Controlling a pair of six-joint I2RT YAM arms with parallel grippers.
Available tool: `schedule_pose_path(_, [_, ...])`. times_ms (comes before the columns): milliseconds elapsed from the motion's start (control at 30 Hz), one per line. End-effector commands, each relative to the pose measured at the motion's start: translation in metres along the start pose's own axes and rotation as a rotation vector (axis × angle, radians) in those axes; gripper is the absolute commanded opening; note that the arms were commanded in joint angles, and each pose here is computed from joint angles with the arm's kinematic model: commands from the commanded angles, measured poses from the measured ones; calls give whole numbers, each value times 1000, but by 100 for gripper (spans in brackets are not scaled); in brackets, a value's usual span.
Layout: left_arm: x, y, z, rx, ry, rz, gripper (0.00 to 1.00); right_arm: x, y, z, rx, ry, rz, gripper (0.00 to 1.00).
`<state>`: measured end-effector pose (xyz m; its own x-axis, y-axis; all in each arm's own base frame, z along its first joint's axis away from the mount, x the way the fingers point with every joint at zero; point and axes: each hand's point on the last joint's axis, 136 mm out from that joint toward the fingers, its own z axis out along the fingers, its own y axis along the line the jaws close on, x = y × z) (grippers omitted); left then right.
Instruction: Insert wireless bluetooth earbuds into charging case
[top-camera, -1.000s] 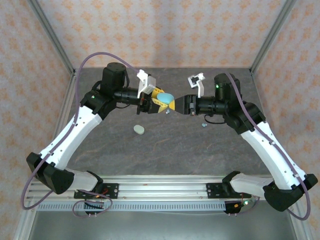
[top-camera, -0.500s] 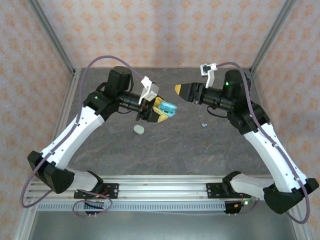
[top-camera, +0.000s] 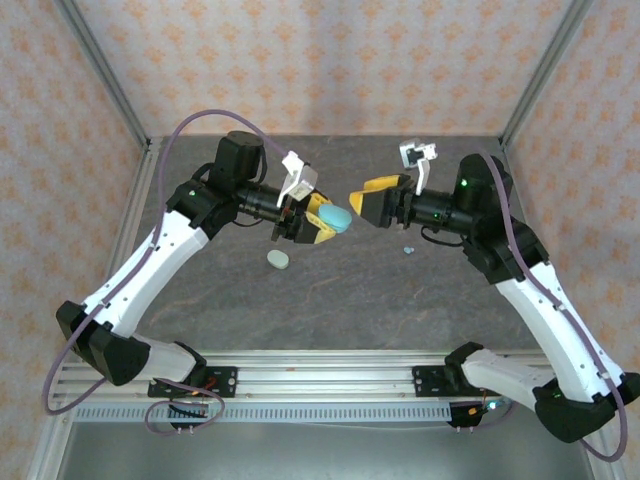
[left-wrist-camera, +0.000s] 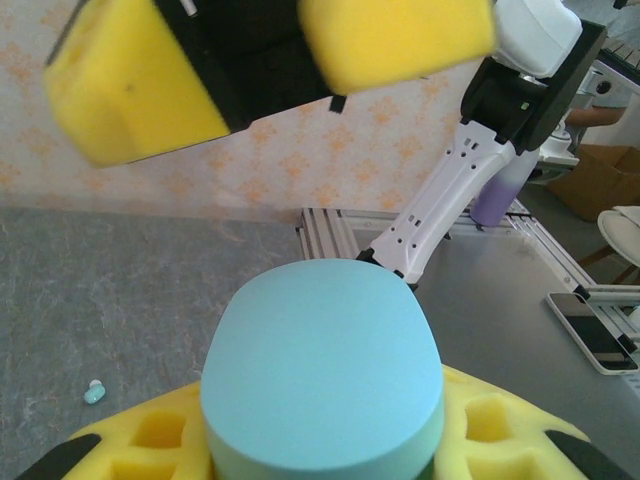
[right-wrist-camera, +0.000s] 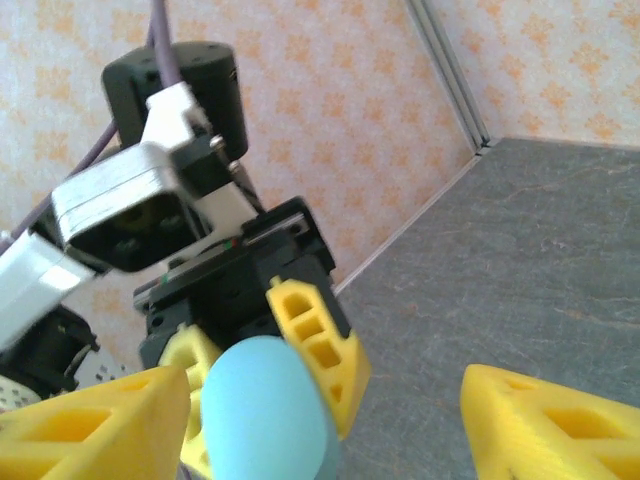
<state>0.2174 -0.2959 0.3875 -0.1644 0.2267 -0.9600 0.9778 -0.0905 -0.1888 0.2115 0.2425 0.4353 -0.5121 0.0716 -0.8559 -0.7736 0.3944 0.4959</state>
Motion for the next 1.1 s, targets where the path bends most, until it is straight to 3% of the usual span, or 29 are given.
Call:
schedule_pose_path(0, [-10, -1, -4, 11, -15, 16, 0, 12, 15, -6, -6, 71, -150, 74])
schedule_pose_path(167, [-10, 1, -3, 9, -15, 6, 0, 39, 9, 4, 70, 227, -250, 78])
schedule_pose_path(467, [-10, 1, -3, 3, -13, 2, 0, 38, -4, 17, 135, 259, -336, 78])
schedule_pose_path(933, [-8, 1, -4, 7, -13, -3, 0, 19, -17, 22, 220, 189, -338, 49])
schedule_pose_path(1067, [-6, 2, -3, 13, -12, -3, 0, 11, -20, 23, 252, 152, -328, 47])
